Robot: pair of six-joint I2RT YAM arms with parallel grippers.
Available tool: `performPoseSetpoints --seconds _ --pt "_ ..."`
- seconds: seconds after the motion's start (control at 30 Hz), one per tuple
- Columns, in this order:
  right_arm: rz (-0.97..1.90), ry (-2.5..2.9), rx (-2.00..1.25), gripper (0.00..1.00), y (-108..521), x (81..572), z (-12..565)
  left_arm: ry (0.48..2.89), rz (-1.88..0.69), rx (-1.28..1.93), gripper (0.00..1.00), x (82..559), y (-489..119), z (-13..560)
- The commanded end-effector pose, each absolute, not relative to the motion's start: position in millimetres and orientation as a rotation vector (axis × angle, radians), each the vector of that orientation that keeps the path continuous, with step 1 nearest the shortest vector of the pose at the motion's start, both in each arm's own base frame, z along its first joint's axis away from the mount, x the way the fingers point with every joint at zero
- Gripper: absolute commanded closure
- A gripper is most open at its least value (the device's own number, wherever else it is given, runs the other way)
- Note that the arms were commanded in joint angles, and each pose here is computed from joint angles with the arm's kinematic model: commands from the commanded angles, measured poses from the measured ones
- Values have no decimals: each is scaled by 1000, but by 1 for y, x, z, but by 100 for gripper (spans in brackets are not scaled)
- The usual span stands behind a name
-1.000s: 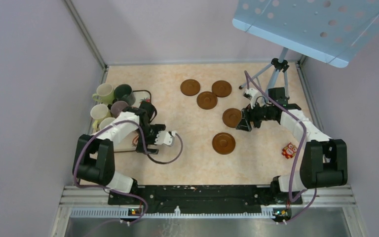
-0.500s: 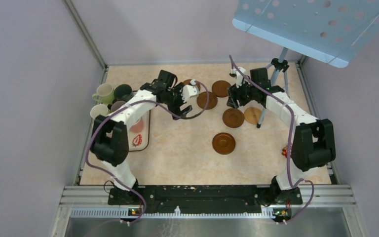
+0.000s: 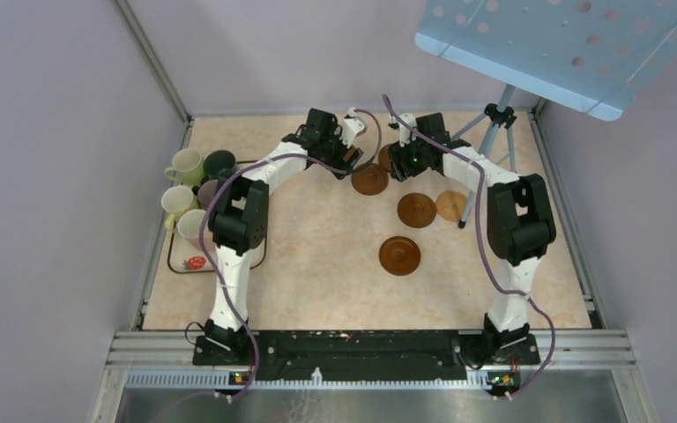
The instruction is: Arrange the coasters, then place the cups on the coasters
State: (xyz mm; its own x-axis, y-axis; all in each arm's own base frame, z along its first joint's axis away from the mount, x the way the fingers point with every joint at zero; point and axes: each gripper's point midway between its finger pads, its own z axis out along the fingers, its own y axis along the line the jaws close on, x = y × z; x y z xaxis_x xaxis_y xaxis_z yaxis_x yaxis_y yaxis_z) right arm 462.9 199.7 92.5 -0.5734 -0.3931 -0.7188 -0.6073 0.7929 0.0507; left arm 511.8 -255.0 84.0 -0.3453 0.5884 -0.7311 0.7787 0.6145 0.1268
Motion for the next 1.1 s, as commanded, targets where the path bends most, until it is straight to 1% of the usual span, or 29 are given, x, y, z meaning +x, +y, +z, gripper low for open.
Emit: performPoseSetpoints --seconds 0.0,0.13,0.4,0.5,0.7,0.87,1.07 --pt "365 2188 -694 44 212 497 103 1962 -273 956 11 555 -265 110" --pt "378 2181 -691 46 217 505 95 1973 -262 904 16 574 -261 103" --pt "369 2197 -709 47 222 513 80 2021 -293 879 17 584 -254 73" --pt "370 2216 -721 49 221 510 74 2060 -309 869 24 582 -246 63" --pt "348 2257 -763 54 215 502 61 2130 -337 874 38 564 -227 49" --pt "326 2289 -812 59 206 484 53 2160 -315 923 40 539 -211 43" --pt "351 2320 -864 62 199 456 46 2224 -302 962 42 508 -196 34"
